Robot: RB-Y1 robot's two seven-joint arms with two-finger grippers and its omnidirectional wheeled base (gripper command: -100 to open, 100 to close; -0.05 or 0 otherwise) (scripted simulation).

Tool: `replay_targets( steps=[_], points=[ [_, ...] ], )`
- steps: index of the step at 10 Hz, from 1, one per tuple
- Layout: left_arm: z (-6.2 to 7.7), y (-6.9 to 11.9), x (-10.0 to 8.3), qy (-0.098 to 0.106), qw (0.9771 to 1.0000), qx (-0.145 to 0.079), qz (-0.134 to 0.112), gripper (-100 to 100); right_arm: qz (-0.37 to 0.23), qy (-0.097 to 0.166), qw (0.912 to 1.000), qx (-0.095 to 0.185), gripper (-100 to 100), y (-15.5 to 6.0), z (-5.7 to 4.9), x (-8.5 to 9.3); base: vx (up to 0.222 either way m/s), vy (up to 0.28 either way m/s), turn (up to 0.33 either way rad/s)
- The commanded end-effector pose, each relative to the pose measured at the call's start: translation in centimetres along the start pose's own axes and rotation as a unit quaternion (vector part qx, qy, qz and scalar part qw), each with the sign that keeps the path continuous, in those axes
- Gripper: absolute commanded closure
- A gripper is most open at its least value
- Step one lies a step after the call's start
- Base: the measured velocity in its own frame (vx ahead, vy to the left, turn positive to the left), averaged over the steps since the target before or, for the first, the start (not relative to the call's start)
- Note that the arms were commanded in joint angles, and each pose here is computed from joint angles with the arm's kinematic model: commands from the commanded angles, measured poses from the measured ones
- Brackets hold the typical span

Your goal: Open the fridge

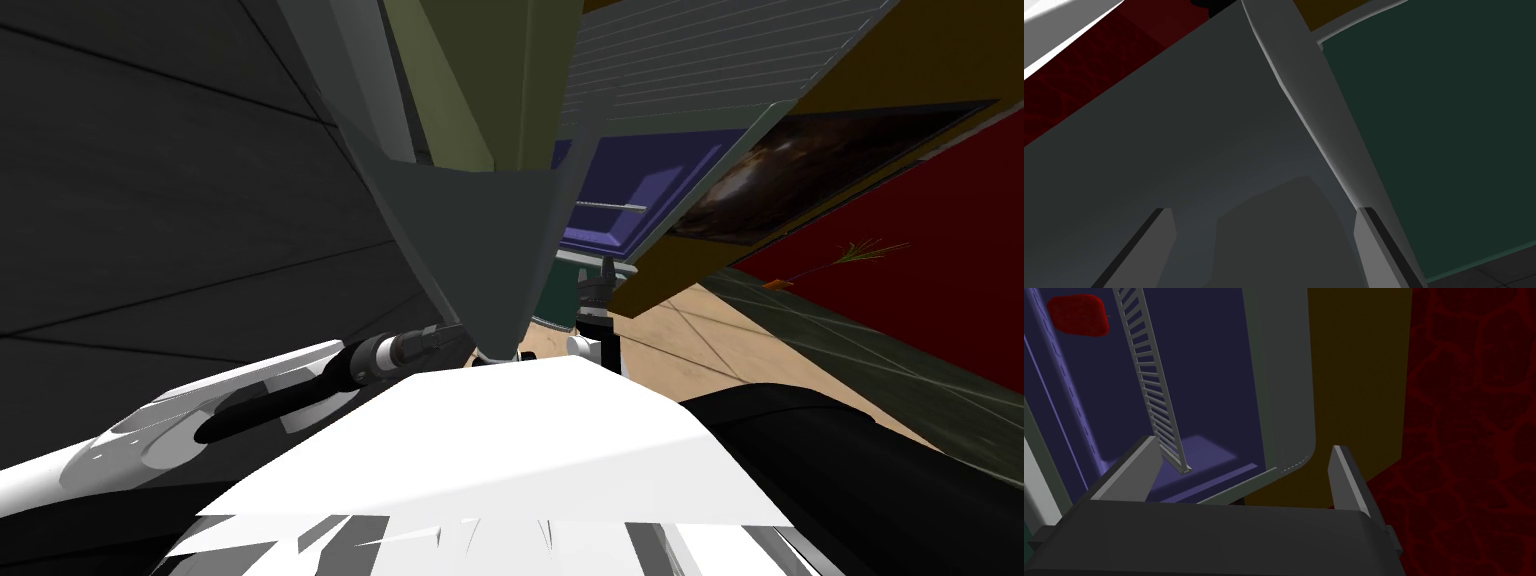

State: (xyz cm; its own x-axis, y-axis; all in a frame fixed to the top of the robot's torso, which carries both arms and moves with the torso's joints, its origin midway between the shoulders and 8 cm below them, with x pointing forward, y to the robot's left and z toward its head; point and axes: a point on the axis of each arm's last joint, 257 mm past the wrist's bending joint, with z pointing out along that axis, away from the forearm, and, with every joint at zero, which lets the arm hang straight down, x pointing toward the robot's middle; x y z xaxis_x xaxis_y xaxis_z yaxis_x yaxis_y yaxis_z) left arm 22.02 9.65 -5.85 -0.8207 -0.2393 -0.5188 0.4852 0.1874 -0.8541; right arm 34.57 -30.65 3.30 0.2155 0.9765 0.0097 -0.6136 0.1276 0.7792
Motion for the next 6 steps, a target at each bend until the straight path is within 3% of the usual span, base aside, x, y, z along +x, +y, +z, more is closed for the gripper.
replay_targets(
  steps=[1, 4, 5, 6],
  points=[
    [0.75, -1.81, -1.04, -0.003, 0.9995, 0.026, 0.017, -100, 0.0, 0.0, 1.0, 0.0, 0, 0.0, 0.0, 0.0, -0.001, -0.007, -0.004],
    [0.55, -1.44, -0.7, -0.004, 0.9997, 0.021, 0.007, -100, 0.0, 0.0, 1.0, 0.0, 0, 0.0, 0.0, 0.0, 0.0, -0.001, 0.005],
    [0.71, -1.73, -0.96, -0.003, 0.9996, 0.025, 0.015, -100, 0.0, 0.0, 1.0, 0.0, 0, 0.0, 0.0, 0.0, 0.0, 0.0, 0.0],
    [0.75, -1.68, -0.47, 0.009, 0.9999, 0.01, -0.005, -100, 0.0, 0.0, 1.0, 0.0, 0, 0.0, 0.0, 0.0, 0.022, 0.015, 0.186]
  ],
)
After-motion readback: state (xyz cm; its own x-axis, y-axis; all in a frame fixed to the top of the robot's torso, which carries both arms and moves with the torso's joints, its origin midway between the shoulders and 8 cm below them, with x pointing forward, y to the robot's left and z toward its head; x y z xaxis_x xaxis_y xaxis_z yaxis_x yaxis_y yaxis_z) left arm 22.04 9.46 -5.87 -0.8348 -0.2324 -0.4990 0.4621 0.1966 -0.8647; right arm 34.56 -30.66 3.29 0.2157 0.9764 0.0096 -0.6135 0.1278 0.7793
